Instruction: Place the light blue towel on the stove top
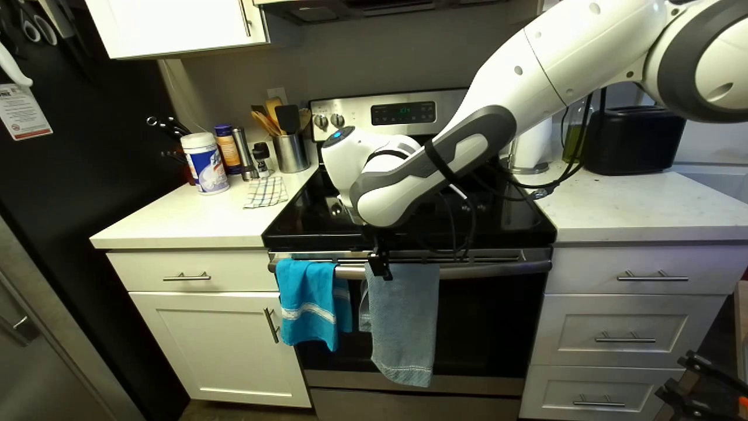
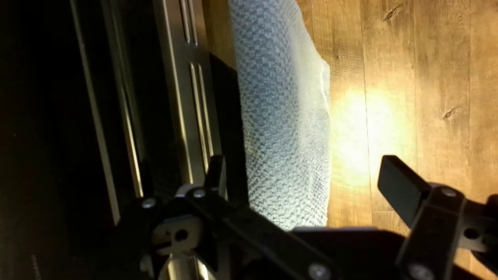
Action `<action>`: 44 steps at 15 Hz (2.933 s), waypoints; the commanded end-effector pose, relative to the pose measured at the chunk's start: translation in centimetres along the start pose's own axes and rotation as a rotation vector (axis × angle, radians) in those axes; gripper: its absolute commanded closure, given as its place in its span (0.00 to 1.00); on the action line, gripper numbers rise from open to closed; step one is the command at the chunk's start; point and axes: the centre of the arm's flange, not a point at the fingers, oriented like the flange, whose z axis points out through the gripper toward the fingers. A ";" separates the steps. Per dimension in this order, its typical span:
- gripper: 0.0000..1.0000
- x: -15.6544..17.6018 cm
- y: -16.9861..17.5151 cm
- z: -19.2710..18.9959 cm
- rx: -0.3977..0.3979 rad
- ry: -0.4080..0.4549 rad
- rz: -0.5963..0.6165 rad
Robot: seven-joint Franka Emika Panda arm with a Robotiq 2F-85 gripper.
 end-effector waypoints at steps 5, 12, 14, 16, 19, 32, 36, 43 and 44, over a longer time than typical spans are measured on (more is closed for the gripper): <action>0.26 0.6 0.4 2.0 0.031 -0.049 0.009; 0.64 0.2 0.1 2.4 0.032 -0.051 0.008; 0.77 0.2 0.3 2.2 0.028 -0.047 0.010; 0.89 0.1 0.6 2.1 0.025 -0.044 0.014; 0.99 0.1 0.5 1.6 0.024 -0.036 0.015; 0.99 -2.6 2.4 -3.0 -0.016 0.087 0.071; 0.99 -3.7 5.1 -5.3 -0.054 0.127 0.142; 0.99 -4.8 9.2 -9.0 -0.096 0.164 0.248; 0.99 -4.4 9.8 -9.0 -0.095 0.162 0.261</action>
